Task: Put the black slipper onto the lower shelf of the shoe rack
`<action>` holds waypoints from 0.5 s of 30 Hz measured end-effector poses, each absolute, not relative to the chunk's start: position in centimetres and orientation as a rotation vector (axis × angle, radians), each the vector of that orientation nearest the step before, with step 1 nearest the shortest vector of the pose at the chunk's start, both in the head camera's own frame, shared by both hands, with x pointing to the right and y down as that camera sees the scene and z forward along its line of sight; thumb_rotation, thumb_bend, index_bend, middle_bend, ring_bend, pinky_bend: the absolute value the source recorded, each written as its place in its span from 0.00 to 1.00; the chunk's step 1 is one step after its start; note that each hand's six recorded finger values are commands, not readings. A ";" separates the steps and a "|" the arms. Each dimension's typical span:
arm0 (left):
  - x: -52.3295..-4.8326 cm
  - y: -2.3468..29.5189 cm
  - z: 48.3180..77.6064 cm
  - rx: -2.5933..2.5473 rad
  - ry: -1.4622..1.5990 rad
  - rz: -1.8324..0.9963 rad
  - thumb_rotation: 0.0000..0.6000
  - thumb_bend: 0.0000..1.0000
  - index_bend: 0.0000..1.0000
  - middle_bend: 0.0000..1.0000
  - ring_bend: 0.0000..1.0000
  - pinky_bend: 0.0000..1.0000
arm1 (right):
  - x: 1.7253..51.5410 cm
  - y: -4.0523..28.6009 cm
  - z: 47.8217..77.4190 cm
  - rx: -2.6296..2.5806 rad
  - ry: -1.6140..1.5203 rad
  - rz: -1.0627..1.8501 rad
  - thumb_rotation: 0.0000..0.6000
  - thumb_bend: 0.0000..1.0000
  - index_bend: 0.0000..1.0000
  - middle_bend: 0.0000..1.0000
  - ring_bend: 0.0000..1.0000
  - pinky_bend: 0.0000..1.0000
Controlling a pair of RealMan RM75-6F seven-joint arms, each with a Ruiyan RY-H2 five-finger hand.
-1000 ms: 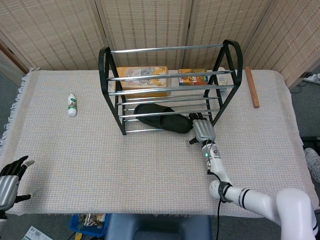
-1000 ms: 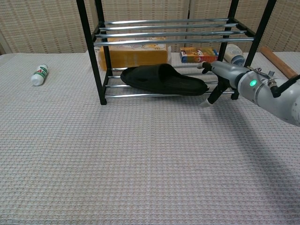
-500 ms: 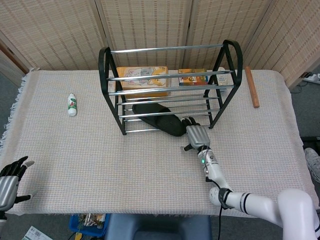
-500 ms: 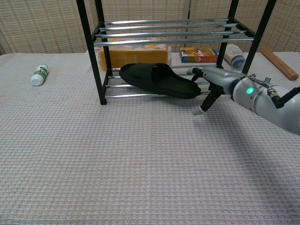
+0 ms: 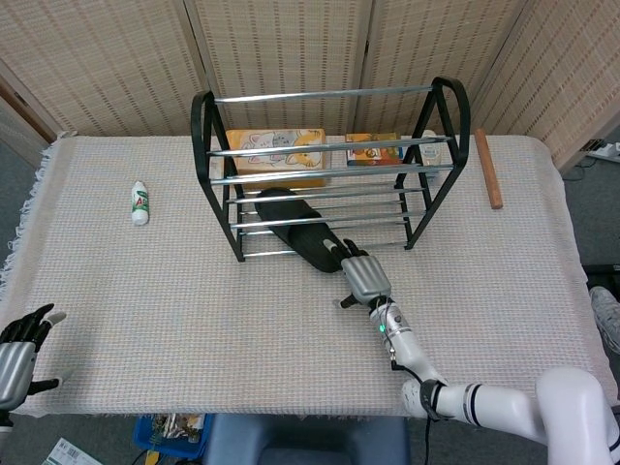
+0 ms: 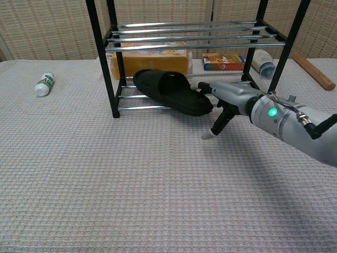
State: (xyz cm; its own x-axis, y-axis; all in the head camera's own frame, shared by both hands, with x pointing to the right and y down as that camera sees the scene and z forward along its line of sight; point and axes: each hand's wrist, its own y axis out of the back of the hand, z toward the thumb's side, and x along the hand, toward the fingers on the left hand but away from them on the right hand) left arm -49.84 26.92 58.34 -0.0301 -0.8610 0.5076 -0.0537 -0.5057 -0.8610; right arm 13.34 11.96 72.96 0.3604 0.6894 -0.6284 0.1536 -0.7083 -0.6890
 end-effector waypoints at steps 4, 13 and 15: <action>-49.9 26.9 58.4 -1.605 0.976 -1.606 1.00 0.15 0.21 0.12 0.15 0.19 | 12.2 12.5 72.9 -2.120 -0.706 1.313 1.00 0.00 0.00 0.12 0.07 0.20; -49.8 27.0 58.2 -1.603 0.979 -1.603 1.00 0.15 0.21 0.12 0.15 0.19 | 11.5 13.4 72.1 -2.141 -0.681 1.252 1.00 0.00 0.00 0.12 0.07 0.20; -49.8 27.0 58.2 -1.604 0.979 -1.600 1.00 0.15 0.21 0.12 0.15 0.19 | 11.9 13.3 71.8 -2.135 -0.691 1.246 1.00 0.00 0.00 0.12 0.07 0.20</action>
